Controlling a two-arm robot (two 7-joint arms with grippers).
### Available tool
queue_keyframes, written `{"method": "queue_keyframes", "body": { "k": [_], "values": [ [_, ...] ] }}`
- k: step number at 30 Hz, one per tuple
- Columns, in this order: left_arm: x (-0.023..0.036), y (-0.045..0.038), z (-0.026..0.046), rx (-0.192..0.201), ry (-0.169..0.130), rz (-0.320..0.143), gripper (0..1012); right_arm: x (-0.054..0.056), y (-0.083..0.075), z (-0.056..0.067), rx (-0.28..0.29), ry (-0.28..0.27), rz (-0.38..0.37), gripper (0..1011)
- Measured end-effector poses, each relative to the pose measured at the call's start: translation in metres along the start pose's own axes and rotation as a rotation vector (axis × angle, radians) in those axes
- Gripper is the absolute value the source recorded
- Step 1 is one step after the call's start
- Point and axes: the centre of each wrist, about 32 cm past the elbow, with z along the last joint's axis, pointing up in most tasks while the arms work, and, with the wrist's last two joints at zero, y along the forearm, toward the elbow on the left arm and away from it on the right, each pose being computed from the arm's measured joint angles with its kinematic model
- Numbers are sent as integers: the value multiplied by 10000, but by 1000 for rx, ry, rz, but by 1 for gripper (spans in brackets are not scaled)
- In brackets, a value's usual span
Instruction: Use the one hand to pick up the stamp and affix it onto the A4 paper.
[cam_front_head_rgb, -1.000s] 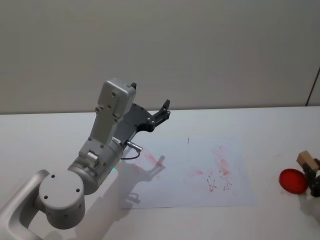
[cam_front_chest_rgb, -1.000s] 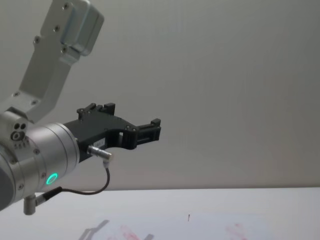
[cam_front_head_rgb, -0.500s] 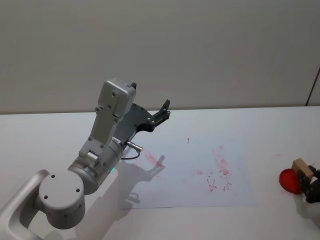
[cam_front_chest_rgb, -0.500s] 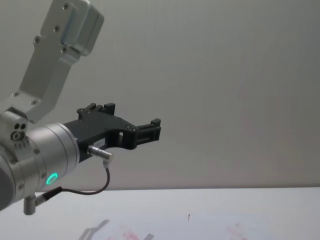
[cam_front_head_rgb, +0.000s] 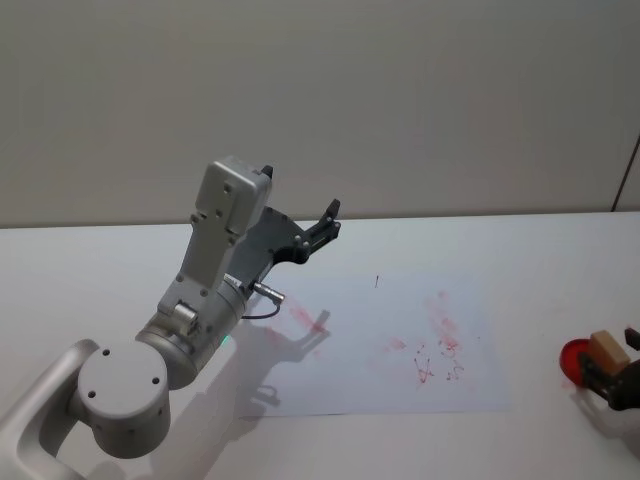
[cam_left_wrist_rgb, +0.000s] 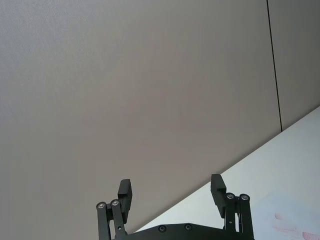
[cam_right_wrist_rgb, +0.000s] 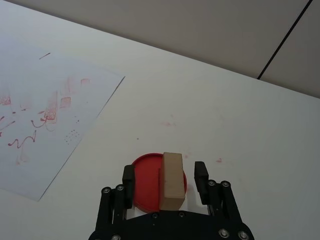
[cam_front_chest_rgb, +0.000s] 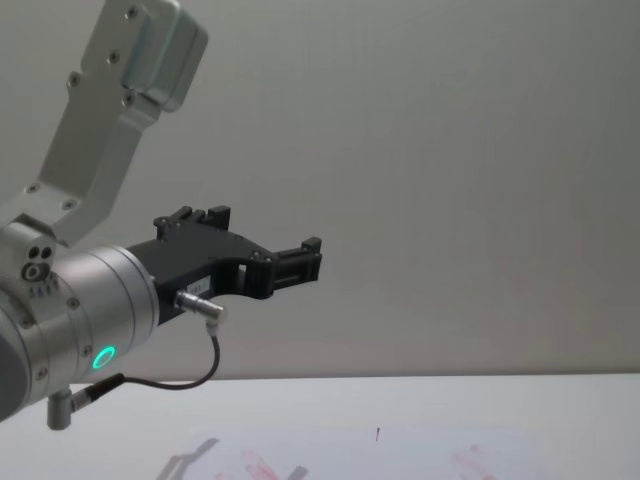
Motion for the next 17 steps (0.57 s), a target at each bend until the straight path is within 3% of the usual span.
{"method": "queue_keyframes", "body": {
  "k": [11,17],
  "values": [
    [0,0,0,0,0,0,1001,-6,2,-5,-3,1,2,996],
    [0,0,0,0,0,0,1001,-9,3,-6,-4,1,2,1001]
  ]
}}
